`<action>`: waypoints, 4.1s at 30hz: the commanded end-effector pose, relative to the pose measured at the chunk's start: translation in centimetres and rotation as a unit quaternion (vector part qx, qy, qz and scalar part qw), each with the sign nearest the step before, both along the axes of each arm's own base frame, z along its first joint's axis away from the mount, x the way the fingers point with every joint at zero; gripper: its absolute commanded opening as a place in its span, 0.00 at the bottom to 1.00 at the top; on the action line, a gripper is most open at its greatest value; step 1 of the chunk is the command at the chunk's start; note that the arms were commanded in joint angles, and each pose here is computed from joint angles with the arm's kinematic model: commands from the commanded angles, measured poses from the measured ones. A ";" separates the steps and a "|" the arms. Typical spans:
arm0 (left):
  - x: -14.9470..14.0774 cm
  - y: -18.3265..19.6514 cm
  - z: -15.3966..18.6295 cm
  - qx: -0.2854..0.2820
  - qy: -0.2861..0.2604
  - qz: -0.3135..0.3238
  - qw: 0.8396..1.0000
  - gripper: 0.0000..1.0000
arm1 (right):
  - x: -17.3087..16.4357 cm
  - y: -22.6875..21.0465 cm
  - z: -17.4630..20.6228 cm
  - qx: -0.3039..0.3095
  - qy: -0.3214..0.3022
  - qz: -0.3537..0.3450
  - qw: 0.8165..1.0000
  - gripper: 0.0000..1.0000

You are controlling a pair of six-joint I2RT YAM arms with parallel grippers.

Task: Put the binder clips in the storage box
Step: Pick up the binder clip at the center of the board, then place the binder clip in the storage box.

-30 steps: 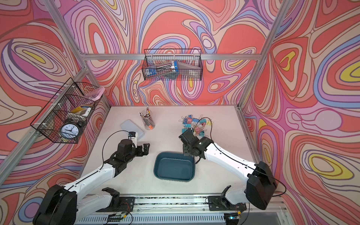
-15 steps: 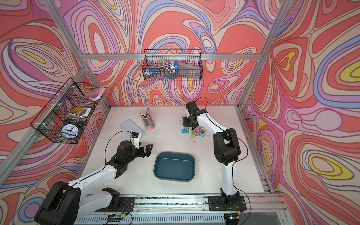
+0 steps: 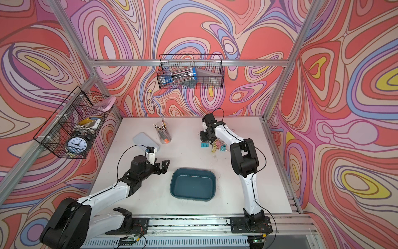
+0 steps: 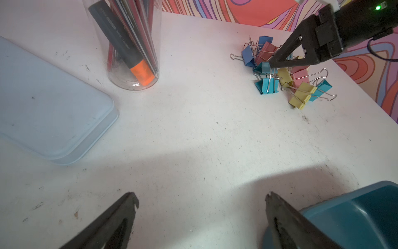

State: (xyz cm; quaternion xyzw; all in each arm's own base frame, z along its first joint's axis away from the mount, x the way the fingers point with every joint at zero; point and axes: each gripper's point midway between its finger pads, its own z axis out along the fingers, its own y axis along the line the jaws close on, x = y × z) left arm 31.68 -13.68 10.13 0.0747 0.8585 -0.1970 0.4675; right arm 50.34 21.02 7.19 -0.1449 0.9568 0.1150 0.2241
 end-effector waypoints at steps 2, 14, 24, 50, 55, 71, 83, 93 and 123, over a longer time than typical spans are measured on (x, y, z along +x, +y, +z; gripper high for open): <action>0.5 -0.4 0.7 0.001 -0.013 -0.009 1.000 0.99 | 0.5 0.9 -1.0 0.019 -0.003 0.018 1.000 0.45; 0.5 -0.1 0.4 0.019 -0.009 -0.006 1.000 0.99 | 0.8 1.1 -2.9 0.023 -0.002 0.016 1.000 0.46; 0.6 -0.2 0.1 0.020 -0.004 -0.007 1.000 0.99 | 0.2 0.9 -1.8 0.030 -0.009 0.013 0.999 0.19; 0.5 0.1 0.6 0.019 -0.019 -0.003 1.000 0.99 | -6.3 2.3 14.1 0.271 -0.104 -0.159 0.944 0.00; 0.5 0.2 0.7 0.021 -0.024 -0.002 0.999 0.99 | -8.9 2.2 13.7 0.258 -0.115 -0.157 0.946 0.00; 0.6 -0.2 0.0 0.019 -0.008 -0.009 1.000 0.99 | -6.4 6.2 1.5 0.332 0.028 -0.221 0.917 0.00; 0.7 -0.1 0.0 0.020 -0.008 -0.005 1.000 0.99 | -8.5 7.8 1.6 0.346 0.051 -0.194 0.917 0.00; 0.6 0.0 -0.1 0.021 -0.007 -0.004 1.000 0.99 | -6.3 4.7 9.3 0.412 -0.057 -0.224 0.882 0.00; 0.2 0.7 0.8 0.013 -0.010 0.018 1.000 0.99 | -26.6 12.3 8.4 0.299 -0.093 -0.292 0.904 0.00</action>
